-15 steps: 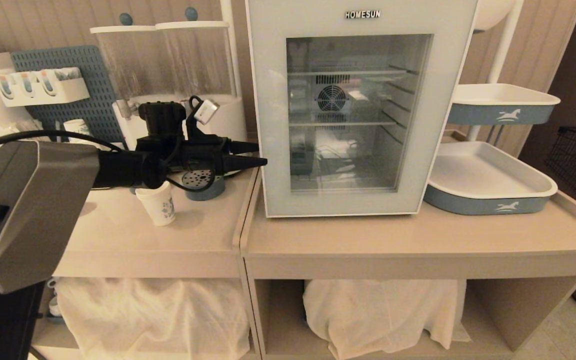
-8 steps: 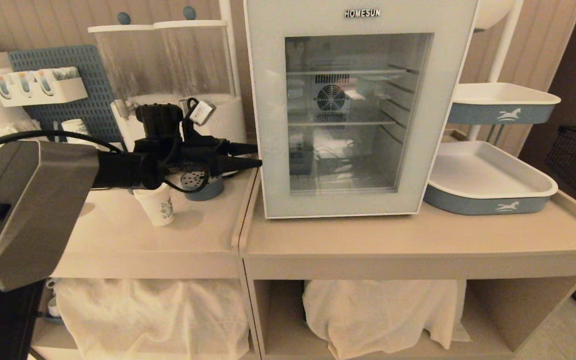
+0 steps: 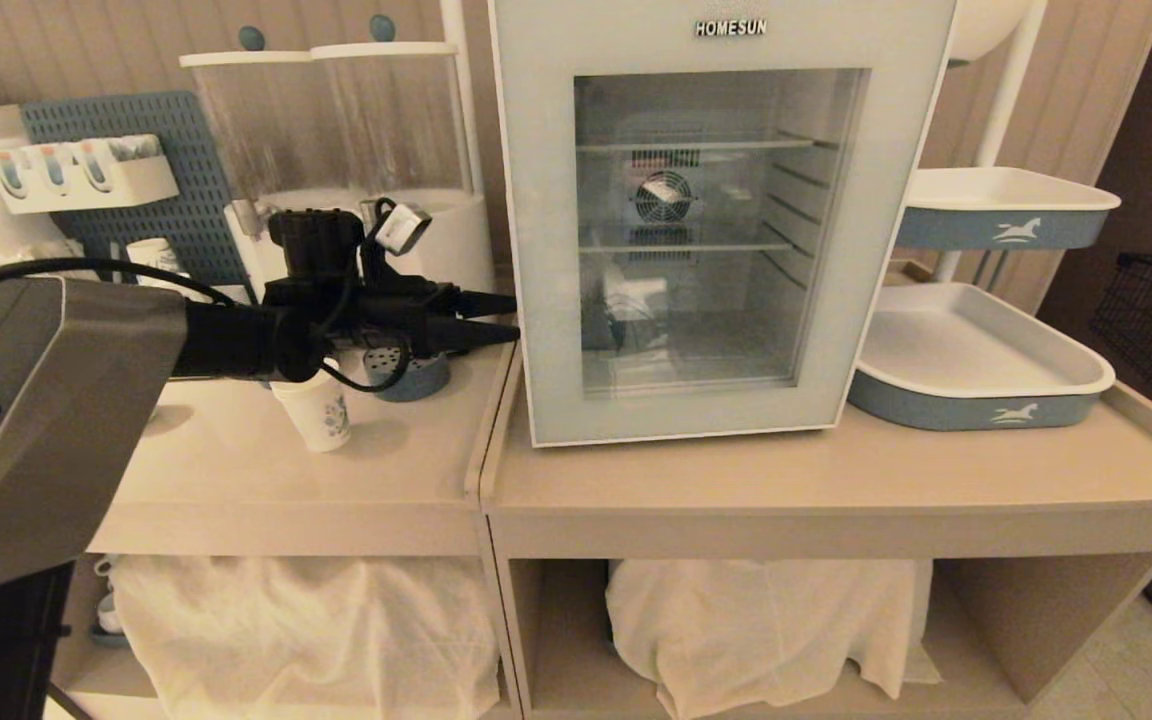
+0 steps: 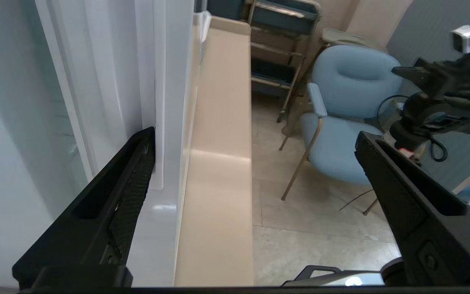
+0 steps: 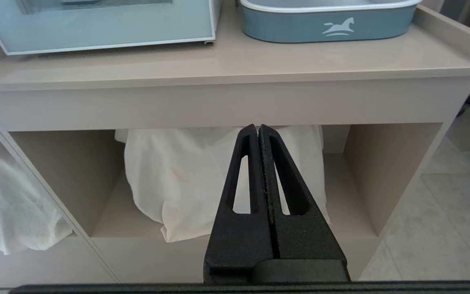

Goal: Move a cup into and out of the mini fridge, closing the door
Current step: Open the freezer door

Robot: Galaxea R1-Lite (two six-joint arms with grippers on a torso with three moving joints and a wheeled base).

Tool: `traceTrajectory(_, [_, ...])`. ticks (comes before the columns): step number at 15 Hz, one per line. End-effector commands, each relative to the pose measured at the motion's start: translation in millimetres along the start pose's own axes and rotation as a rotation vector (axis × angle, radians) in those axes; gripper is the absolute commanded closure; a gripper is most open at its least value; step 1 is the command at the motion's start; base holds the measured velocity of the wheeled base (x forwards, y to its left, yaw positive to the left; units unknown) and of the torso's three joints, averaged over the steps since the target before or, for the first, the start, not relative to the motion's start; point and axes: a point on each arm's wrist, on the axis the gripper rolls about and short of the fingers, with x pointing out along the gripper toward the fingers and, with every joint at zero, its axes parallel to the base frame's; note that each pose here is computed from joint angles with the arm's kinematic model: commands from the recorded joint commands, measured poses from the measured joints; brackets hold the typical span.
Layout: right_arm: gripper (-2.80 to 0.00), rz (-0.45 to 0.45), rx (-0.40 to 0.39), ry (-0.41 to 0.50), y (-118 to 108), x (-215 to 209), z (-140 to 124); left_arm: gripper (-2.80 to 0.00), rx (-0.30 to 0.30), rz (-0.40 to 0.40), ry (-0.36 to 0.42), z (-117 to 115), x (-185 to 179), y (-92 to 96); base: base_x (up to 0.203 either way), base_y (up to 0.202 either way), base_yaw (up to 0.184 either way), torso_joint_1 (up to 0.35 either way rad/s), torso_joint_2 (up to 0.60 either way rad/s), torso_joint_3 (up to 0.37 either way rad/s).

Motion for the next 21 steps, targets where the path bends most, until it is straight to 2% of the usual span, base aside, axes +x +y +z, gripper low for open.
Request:
traceTrajectory(1, [0.0, 0.0, 0.0, -0.002, 0, 0, 0, -2.8, -0.01, -0.021, 0.001, 0, 0, -5.0, 0.0, 0.0, 0.0, 0.0, 0.0, 0.0])
traceTrajectory(5, [0.0, 0.0, 0.0, -0.002, 0, 0, 0, -2.8, -0.013, -0.055, 0.003, 10, -2, -29.3, 0.0, 0.0, 0.0, 0.0, 0.0, 0.0])
traceTrajectory(10, [0.0, 0.0, 0.001, -0.002, 0, 0, 0, -2.8, -0.023, -0.075, 0.009, 16, 1, -70.5, 0.0, 0.0, 0.0, 0.0, 0.0, 0.0])
traceTrajectory(21, [0.0, 0.0, 0.001, -0.005, 0, 0, 0, -2.8, 0.021, -0.185, 0.035, 26, 49, -197.8, 0.0, 0.0, 0.0, 0.0, 0.0, 0.0])
